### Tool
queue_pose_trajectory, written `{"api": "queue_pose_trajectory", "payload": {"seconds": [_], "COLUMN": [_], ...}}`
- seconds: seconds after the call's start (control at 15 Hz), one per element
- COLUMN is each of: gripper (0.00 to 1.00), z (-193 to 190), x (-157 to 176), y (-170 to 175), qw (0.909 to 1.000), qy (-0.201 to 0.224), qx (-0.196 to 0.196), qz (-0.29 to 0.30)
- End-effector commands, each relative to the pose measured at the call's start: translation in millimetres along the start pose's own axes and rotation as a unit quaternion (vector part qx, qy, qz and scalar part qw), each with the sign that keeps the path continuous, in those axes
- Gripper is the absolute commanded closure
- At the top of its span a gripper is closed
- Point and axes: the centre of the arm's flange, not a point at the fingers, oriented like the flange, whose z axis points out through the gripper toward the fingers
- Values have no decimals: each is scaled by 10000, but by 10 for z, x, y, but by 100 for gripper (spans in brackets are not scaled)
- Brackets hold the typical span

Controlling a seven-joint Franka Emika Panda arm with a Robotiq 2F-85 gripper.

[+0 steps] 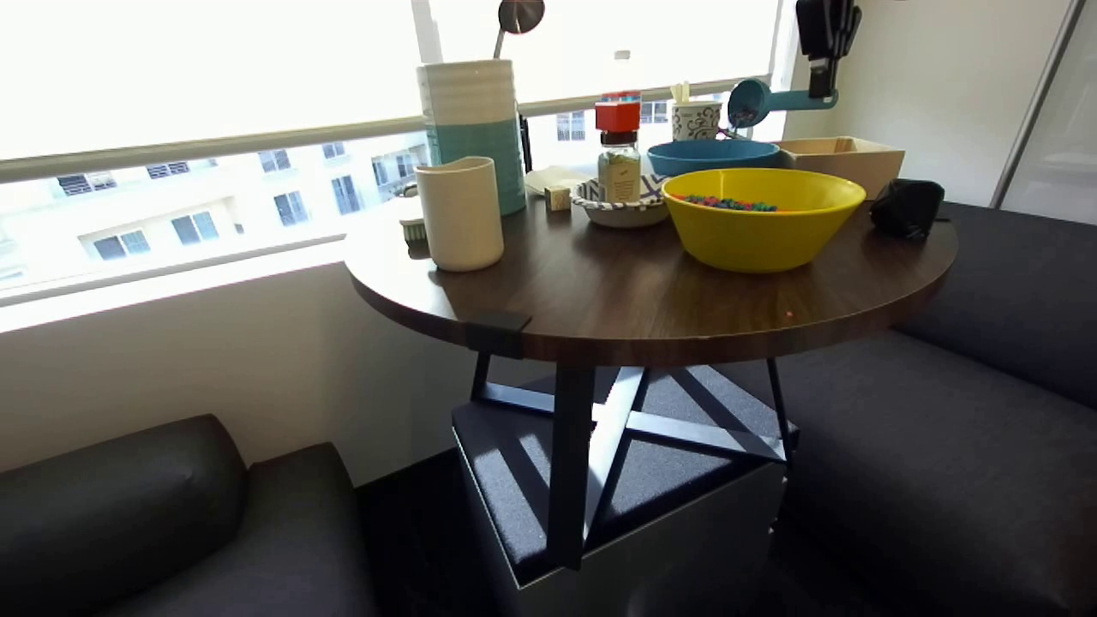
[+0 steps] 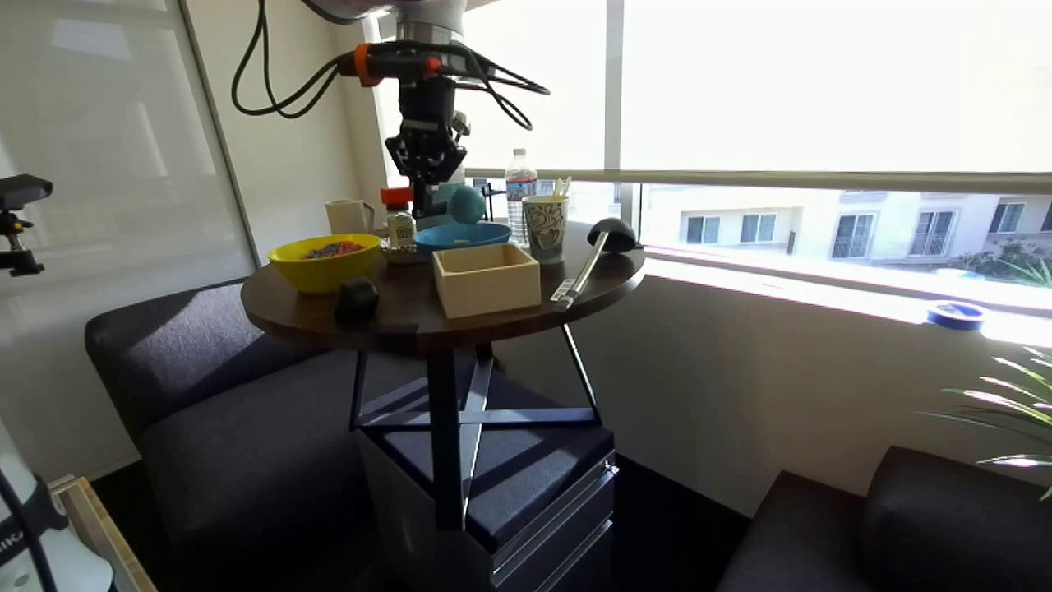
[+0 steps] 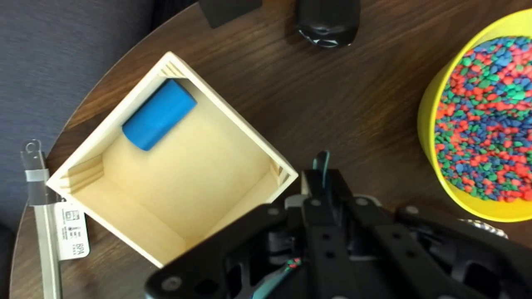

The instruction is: Use the measuring spoon to place contents from the yellow bowl into the blue bowl.

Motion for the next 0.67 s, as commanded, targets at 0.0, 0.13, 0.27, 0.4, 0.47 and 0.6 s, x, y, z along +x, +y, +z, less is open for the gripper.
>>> {"api": "queue_pose_trajectory", "payload": {"seconds": [0.0, 0.13, 0.27, 0.4, 0.47, 0.6], "gripper": [98, 98, 98, 98, 98, 98], "z": [36, 67, 102, 131, 148, 173], "x": [-90, -70, -59, -34, -26, -21], "y": [-196, -245, -305, -362, -391, -439], "qw": [9974, 9944, 9893, 9839, 9811, 9749], "qy": [90, 147, 243, 340, 387, 451], "qx": [-663, -969, -1314, -1586, -1703, -1946], "qz": [-256, -402, -579, -747, -829, -983]}}
